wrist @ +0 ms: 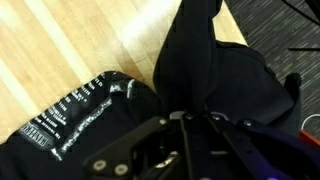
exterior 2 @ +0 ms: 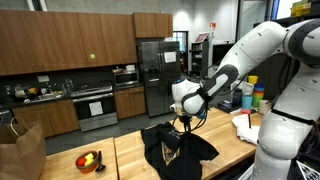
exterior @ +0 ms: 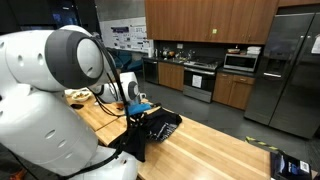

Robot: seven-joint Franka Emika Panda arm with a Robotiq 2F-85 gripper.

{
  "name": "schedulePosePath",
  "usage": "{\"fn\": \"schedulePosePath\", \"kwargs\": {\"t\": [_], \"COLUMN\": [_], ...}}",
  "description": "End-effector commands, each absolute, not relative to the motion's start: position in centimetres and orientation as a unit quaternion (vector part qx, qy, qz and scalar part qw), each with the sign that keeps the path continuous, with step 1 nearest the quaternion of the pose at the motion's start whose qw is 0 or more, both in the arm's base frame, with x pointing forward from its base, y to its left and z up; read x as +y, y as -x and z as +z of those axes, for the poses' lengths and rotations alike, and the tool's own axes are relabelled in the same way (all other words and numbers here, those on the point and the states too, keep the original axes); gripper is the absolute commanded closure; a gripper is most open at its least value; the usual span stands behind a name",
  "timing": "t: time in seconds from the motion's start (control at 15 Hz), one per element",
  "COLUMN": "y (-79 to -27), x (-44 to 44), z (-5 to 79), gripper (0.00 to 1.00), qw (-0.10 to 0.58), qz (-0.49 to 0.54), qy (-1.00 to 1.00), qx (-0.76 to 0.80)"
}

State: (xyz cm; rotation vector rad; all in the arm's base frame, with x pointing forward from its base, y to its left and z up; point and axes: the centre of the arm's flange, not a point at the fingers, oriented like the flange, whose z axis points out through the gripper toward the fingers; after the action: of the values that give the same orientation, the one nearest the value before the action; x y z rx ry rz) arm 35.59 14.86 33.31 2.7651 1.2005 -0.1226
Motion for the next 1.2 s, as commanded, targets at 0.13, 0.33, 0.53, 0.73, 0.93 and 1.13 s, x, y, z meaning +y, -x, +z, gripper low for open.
{"fn": "schedulePosePath", "kwargs": {"t": [0.13,0.33,0.53,0.73,0.93,1.13], "y": [-37.3,-38.4,-39.3,-40.4,-41.3,-41.4], "x": [13.9,13.2,12.2,10.6,8.7,7.6], "z": [37.7,39.7,41.8,43.2,44.0,44.9], "gripper": [0.98,0.98,0.98,0.98,0.98,0.98], "qw": [0.064,0.072,0.08,0.086,0.091,0.094], "qz": [0.005,0.029,0.051,0.066,0.074,0.081], "qy": [-0.926,-0.931,-0.935,-0.94,-0.945,-0.948], "qx": [0.371,0.357,0.341,0.322,0.304,0.294]}}
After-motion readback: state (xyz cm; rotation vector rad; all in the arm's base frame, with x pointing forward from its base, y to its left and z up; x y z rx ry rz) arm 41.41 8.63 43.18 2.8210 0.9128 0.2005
